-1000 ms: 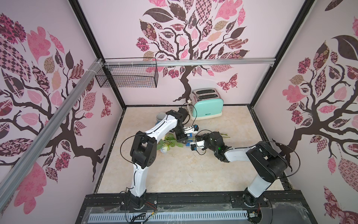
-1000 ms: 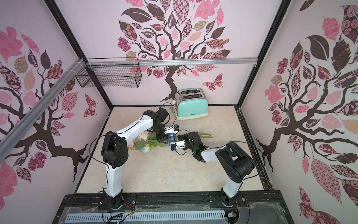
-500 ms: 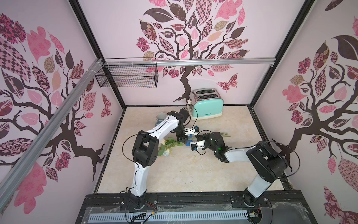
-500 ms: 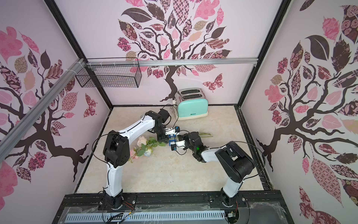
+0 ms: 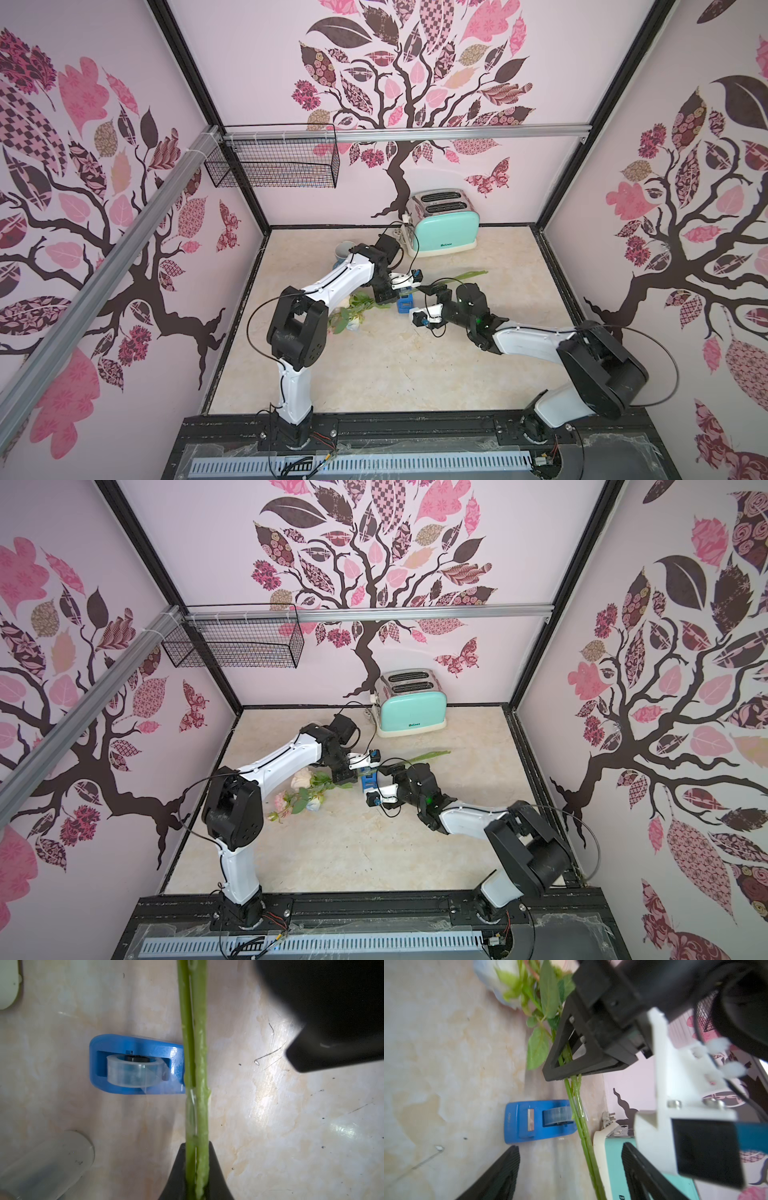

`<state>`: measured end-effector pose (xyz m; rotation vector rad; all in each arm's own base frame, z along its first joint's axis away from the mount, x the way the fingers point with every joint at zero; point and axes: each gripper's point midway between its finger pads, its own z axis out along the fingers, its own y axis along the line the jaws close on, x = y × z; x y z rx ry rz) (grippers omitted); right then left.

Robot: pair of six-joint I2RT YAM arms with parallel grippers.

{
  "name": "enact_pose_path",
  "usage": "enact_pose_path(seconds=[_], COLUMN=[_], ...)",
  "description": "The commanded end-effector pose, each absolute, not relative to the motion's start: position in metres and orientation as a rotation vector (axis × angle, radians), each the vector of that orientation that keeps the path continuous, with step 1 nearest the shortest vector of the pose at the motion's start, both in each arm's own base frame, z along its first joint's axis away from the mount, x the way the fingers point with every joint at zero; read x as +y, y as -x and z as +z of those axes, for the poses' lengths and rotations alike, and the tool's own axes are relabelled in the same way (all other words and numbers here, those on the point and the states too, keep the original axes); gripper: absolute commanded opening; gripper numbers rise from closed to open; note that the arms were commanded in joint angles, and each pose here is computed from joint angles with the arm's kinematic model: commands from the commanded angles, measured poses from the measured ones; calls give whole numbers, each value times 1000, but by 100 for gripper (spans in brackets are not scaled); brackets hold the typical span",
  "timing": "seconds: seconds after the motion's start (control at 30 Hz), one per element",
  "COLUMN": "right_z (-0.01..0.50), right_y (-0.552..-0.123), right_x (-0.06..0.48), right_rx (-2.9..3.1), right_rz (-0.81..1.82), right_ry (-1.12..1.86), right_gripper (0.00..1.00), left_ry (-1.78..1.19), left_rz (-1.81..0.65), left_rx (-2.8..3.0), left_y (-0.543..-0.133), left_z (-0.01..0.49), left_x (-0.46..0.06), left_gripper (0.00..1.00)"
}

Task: Wrap bouquets with tape
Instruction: Wrap the tape around the bouquet.

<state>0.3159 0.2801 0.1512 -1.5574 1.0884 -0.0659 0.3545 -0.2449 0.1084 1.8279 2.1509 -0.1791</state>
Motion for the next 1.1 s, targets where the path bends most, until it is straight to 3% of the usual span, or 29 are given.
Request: enact_pose_path(seconds=[0.0,0.27,0.53,0.63,0.87,1.07], right_z=[165,256,324,298,220,182], right_y=[-283,-271,-336,-362,-391,-371], right_x=[273,258,200,205,219,249], right_rx=[1244,1306,1514,1681,2026,2172], right_rz=[163,268,581,632,787,906], right_ry=[1505,1274,984,1065,1287,1498], right_gripper=[84,79,74,74,64,64], left_ry=[-1843,-1879,-1924,-1946,-1946,-1924], left_rz=[-82,47,128,187,326,456], left_rx=[2033,1971,1874,1831,1734,1678], left_y=[-357,-357,-352,-351,-353,-363], left_z=[117,109,108,105,105,104], left_x=[-242,-238,-247,-245,-244,-242], left_gripper=[0,0,0,0,0,0])
